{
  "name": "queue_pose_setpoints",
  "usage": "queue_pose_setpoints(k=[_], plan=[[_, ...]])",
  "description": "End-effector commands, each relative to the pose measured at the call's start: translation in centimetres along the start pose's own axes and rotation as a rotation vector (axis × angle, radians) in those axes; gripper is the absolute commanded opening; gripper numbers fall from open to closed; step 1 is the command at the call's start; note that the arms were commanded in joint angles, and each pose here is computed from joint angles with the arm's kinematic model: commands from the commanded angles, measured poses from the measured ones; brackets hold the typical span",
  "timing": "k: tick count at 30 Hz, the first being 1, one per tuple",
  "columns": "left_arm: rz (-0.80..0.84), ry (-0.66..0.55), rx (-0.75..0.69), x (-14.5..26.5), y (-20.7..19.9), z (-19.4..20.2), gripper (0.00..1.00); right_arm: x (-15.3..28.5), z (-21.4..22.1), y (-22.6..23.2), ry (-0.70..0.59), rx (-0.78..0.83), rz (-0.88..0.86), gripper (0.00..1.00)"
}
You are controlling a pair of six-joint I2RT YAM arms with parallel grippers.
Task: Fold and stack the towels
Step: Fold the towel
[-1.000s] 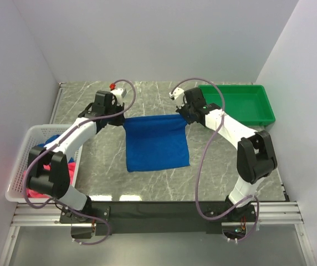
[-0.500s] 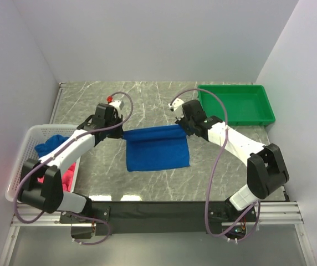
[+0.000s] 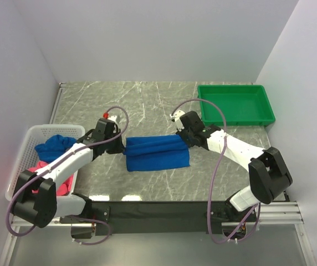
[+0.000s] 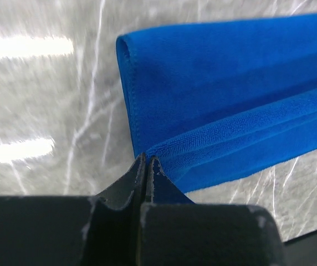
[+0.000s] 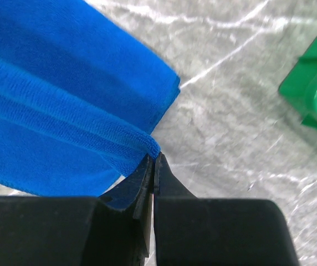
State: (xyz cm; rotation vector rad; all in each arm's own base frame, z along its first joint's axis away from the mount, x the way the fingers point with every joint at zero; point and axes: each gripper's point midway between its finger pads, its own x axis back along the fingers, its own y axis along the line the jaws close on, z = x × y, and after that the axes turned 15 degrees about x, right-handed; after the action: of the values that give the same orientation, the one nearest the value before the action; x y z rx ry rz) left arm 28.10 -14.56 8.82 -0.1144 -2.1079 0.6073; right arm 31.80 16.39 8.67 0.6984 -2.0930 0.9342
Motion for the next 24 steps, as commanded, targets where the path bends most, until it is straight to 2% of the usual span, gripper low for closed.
queue_pose_setpoints(k=[1, 19, 24], plan=[[-0.015, -0.014, 0.084, 0.1, 0.4, 0.6, 0.01, 1.3, 1.3, -1.0, 0.040, -0.043, 0.069, 0.00], [-0.116, 0.072, 0.131, -2.4, 2.1, 3.6, 0.01, 0.0, 4.2, 3.6, 0.153, -0.137, -0.078, 0.00], [-0.198, 0.051, 0.132, -3.0, 3.6, 3.3, 0.01, -1.1, 5.1, 4.3, 0.197, -0.151, -0.090, 0.00]])
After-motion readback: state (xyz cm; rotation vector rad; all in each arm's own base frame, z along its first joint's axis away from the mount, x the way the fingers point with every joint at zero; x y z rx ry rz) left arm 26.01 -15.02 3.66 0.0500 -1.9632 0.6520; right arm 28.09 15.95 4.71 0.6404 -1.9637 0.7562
